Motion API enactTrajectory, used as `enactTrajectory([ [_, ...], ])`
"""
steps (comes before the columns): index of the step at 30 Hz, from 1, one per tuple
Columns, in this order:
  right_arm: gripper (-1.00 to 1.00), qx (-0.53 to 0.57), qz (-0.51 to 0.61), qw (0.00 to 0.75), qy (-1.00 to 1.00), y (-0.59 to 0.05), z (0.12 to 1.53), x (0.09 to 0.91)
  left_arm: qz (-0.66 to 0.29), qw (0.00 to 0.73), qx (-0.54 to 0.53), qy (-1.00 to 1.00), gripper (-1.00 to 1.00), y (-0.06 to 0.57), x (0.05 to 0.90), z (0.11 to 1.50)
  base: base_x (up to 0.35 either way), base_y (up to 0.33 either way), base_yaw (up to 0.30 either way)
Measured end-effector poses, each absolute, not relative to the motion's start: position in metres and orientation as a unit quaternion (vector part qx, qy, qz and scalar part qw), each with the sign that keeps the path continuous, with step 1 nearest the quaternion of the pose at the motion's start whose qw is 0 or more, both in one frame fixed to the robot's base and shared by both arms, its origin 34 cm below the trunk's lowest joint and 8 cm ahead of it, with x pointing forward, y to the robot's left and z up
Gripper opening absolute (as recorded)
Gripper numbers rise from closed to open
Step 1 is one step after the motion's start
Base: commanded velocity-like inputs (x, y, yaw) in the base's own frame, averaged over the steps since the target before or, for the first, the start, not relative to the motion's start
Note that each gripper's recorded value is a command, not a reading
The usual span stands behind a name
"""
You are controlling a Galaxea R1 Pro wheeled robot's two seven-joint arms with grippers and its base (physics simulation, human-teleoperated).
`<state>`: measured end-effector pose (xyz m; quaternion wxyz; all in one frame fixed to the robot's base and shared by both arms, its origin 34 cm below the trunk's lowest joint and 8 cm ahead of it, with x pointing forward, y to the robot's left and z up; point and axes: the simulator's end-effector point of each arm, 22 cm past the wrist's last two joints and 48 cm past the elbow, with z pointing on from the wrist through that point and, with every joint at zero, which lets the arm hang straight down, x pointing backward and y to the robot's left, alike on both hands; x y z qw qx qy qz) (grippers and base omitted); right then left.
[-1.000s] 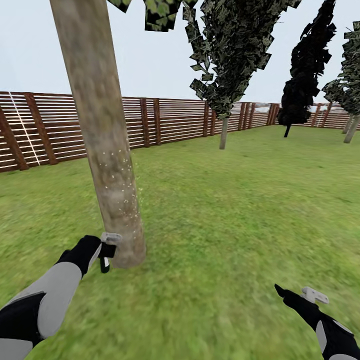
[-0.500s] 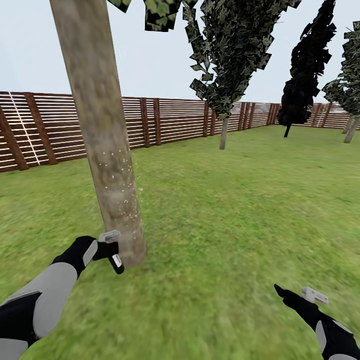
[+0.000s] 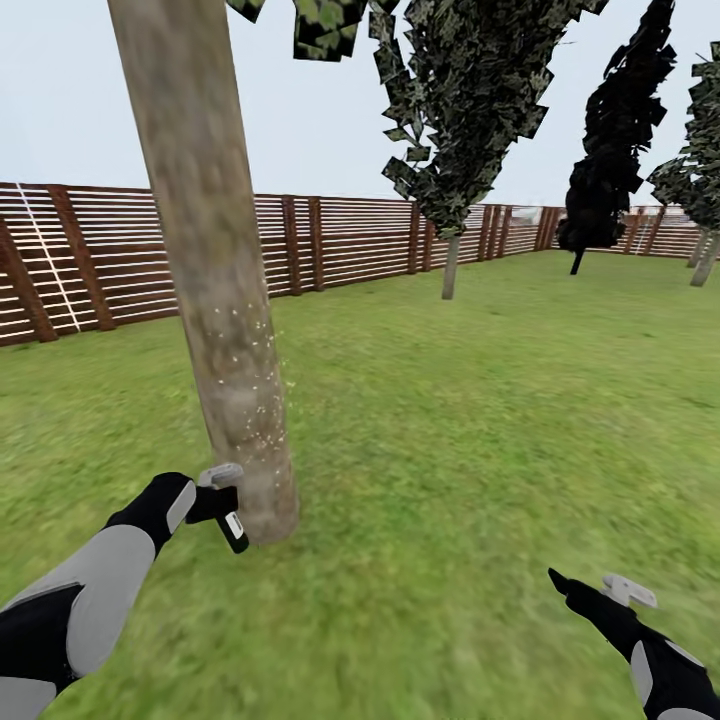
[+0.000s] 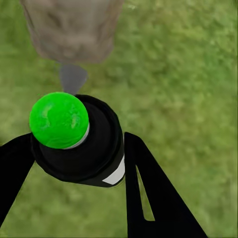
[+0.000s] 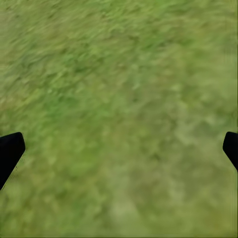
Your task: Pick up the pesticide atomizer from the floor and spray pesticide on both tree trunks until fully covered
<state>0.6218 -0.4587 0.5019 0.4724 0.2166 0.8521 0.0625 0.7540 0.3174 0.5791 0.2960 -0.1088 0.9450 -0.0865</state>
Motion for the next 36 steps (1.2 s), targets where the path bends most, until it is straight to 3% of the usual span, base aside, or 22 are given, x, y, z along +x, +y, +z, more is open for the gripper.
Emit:
enactTrajectory([
  [13,1.0,0.216,0.063,0.474,0.851,-0.459,0.504,0.622,-0.087,0.296,-0.108,0.945,-1.0,0.317,0.754,0.581,0.016,0.322,-0.228],
  [22,1.0,0.216,0.07,0.469,0.854,-0.45,0.499,0.622,-0.087,0.296,-0.109,0.945,-1.0,0.317,0.754,0.581,-0.101,0.282,-0.01],
  [31,1.0,0.22,0.085,0.454,0.859,-0.437,0.485,0.617,-0.086,0.297,-0.109,0.945,-1.0,0.318,0.754,0.581,-0.08,0.076,-0.005],
  [36,1.0,0.22,0.085,0.454,0.859,-0.437,0.485,0.616,-0.086,0.297,-0.109,0.945,-1.0,0.319,0.754,0.581,-0.18,0.238,-0.223],
])
